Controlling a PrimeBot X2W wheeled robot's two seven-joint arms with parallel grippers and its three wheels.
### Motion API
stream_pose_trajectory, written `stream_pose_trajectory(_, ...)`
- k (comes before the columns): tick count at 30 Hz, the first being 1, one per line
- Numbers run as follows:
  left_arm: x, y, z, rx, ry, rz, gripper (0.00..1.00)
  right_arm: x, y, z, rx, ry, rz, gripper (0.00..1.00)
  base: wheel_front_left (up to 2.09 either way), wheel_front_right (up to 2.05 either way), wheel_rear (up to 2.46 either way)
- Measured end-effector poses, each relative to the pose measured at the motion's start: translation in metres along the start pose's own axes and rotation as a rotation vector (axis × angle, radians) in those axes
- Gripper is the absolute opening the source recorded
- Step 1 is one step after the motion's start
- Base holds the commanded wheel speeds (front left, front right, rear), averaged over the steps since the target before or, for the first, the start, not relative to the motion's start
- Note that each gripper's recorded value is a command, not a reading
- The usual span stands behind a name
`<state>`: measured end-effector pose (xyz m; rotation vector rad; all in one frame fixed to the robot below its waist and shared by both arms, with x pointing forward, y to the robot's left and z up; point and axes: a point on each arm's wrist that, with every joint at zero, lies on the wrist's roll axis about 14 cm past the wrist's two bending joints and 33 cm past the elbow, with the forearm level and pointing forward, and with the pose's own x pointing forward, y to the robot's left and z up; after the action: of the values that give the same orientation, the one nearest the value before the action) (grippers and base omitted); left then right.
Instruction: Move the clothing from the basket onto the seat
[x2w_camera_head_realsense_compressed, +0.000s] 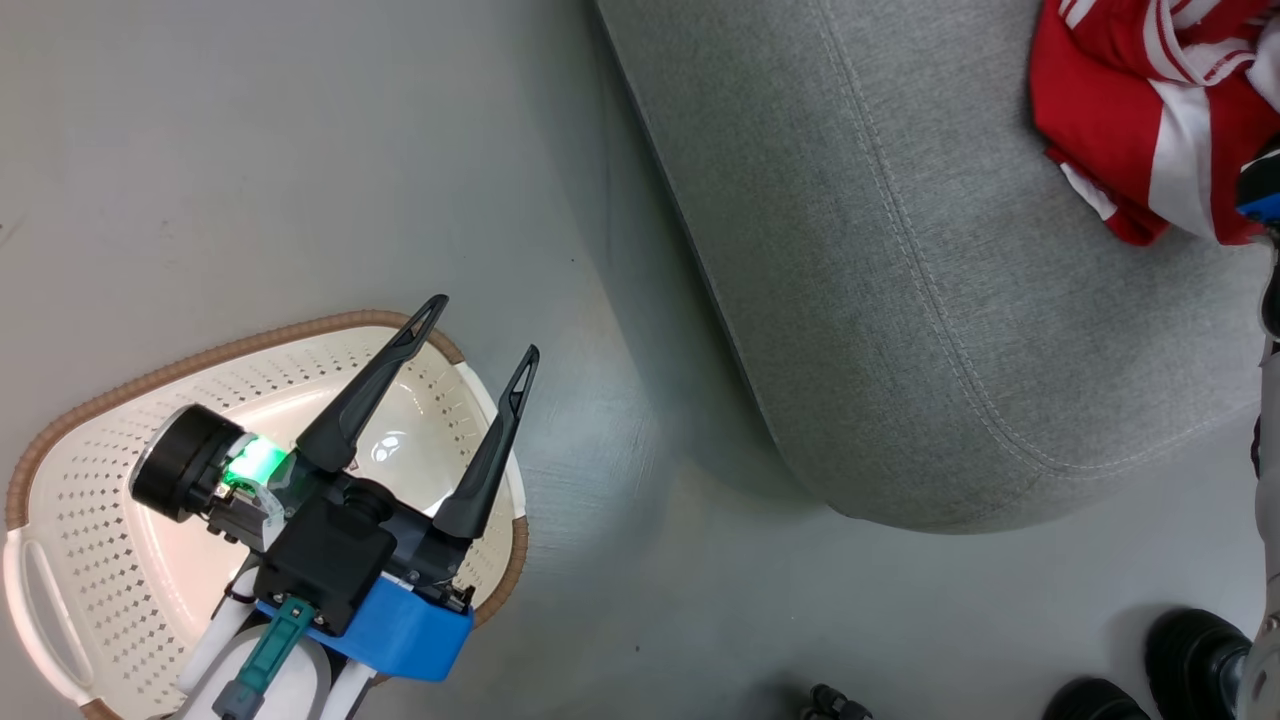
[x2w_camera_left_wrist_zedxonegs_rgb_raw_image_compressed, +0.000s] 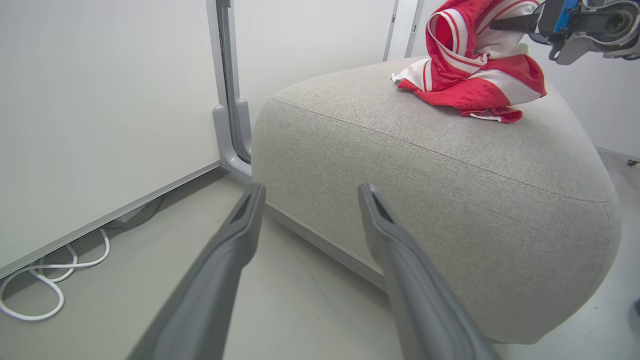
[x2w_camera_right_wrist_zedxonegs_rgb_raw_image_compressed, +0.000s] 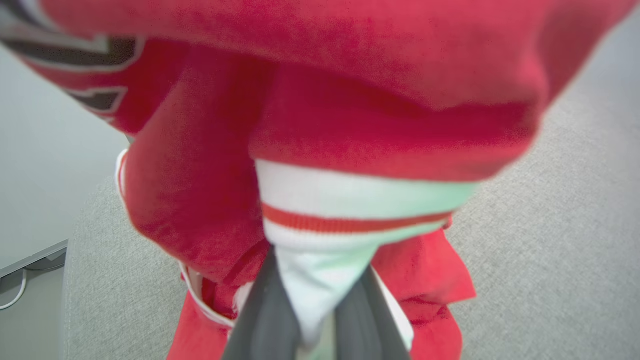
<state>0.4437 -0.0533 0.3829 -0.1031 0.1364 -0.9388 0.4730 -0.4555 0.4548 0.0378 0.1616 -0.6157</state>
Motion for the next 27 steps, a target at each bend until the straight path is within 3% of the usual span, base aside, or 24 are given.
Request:
stream_pose_trajectory(9, -0.003, 0.003, -0.002, -0.003, 0.006, 0.015, 1.0, 0.005, 0.009, -0.008, 0.003, 0.012, 0.0, 0.0, 0.0, 0.0, 0.0)
stream_pose_trajectory(10, -0.003, 0.003, -0.002, -0.002, 0.005, 0.016, 1.0, 0.004, 0.009, -0.007, 0.006, 0.008, 0.001, 0.04, 0.0, 0.0, 0.0)
stream_pose_trajectory(13, -0.005, 0.001, 0.001, -0.003, -0.002, 0.018, 1.0, 0.002, 0.011, -0.006, 0.004, 0.013, 0.007, 0.58, 0.0, 0.0, 0.0)
stream_pose_trajectory(14, -0.005, 0.001, 0.001, -0.002, -0.002, 0.018, 1.0, 0.001, 0.012, -0.007, 0.001, 0.019, 0.012, 1.0, 0.0, 0.0, 0.0)
stream_pose_trajectory(27, -0.01, -0.011, 0.021, -0.007, -0.04, 0.031, 1.0, -0.024, 0.011, 0.005, -0.027, 0.027, 0.065, 1.0, 0.0, 0.0, 0.0)
